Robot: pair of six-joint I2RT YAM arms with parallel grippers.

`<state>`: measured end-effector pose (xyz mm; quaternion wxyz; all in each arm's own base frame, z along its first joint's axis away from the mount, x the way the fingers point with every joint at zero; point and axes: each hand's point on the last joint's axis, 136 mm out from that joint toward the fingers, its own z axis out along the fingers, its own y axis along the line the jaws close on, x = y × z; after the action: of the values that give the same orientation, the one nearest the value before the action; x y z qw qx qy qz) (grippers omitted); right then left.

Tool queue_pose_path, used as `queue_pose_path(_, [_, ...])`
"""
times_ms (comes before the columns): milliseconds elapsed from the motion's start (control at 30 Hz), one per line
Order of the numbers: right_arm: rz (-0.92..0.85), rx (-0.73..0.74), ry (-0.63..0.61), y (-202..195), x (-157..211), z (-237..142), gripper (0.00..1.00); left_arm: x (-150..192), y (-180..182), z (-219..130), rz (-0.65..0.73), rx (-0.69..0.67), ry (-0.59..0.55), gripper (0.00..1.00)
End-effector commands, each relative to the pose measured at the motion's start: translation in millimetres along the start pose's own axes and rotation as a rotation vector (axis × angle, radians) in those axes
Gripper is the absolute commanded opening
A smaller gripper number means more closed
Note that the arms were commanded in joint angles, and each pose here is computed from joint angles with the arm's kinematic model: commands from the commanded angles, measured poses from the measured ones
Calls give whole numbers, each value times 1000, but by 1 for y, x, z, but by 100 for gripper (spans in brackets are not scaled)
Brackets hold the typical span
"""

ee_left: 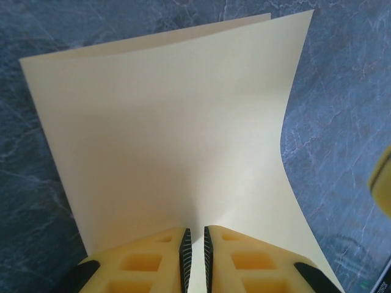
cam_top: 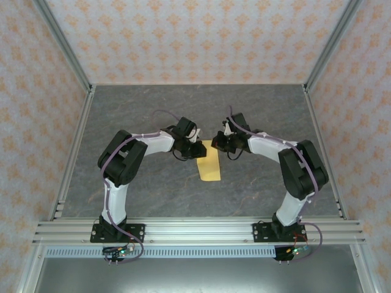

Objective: Fold a paper plane with a square sheet of paper (fold left side to right side)
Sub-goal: Hold the square sheet of paper at the center of the table, then first fold the square sheet of paper in half at the center of the table.

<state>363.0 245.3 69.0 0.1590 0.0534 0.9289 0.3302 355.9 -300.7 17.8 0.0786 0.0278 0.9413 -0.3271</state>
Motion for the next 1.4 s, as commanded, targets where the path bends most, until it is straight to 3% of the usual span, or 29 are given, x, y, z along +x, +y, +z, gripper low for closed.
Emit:
queue_pose_path(0, [8, -12, 11, 0, -8, 17, 2, 30, 27, 17, -32, -118, 81, 17])
queue_pose_path(333, [77, 117, 84, -41, 12, 41, 1, 29, 20, 12, -6, -106, 72, 17])
queue_pose_path(533, [90, 200, 131, -62, 28, 44, 1, 28, -3, -1, 44, -45, 43, 20])
queue_pose_path(800, [91, 224, 139, -65, 34, 46, 1, 30, -20, -4, 63, 25, 28, 21])
queue_pose_path(1267, [95, 257, 137, -70, 35, 44, 1, 71, -11, 6, 49, 13, 70, 20])
queue_pose_path(1367, [98, 263, 138, -71, 36, 45, 1, 76, -23, -2, 69, 45, 45, 20])
